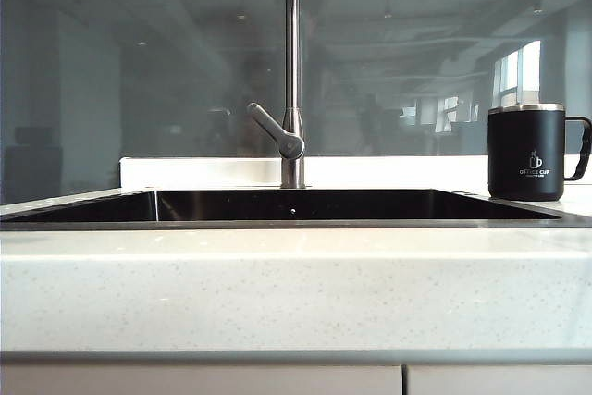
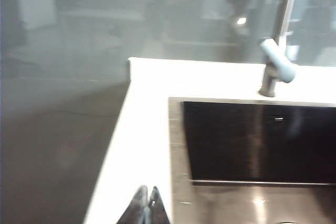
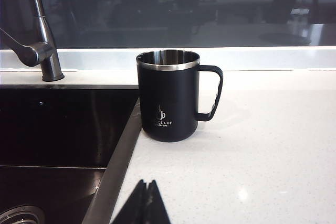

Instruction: Pick up the mug next to the sink, go to the faucet to get some water, pour the water into the sink, and finally put the mug back to its place.

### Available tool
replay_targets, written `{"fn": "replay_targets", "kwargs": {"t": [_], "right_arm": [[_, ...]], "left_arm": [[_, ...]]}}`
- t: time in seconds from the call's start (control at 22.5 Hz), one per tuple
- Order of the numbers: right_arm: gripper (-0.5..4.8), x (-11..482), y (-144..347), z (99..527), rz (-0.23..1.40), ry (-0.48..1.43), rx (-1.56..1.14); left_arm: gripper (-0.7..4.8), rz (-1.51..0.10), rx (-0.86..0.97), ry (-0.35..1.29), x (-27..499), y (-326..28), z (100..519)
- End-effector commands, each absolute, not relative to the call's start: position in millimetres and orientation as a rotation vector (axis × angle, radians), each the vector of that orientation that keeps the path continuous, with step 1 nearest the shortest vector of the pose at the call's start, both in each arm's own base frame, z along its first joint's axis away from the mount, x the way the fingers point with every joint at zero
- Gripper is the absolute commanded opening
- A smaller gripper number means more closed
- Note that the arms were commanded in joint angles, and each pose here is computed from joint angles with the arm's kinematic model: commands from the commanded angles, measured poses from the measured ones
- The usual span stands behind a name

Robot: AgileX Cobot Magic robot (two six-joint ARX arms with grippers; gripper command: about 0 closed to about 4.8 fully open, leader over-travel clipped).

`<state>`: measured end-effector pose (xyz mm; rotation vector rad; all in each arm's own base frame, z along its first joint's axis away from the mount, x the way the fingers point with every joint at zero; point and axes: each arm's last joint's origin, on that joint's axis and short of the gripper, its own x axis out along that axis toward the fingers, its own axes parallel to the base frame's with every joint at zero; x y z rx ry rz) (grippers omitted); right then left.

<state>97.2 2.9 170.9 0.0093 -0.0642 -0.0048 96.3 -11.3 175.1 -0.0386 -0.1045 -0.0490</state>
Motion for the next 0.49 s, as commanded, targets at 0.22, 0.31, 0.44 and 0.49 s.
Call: {"fn": "replay_targets", "kwargs": {"t": [0.22,0.31,0.44,0.49], "right_arm": [[-0.05,97.2,2.9,171.0,-0.005,-0.074,0.006],[-0.05,97.2,2.9,171.0,-0.005,-0.074,0.006],[-0.05,97.2,2.9,171.0,-0.005,-0.074,0.006],[-0.05,97.2,2.9,171.0,-0.005,-0.074,0.006]], "left_arm": [[-0.06,-0.016,0.002,-0.134,96.3,-5.3,179.0],[-0.06,-0.024,0.004,-0.139,96.3,-4.6,179.4],[-0.06,-0.024,0.004,-0.139,96.3,-3.2,179.4],[-0.06,-0.025,0.004,-0.139,96.3,-3.3,179.4]]}}
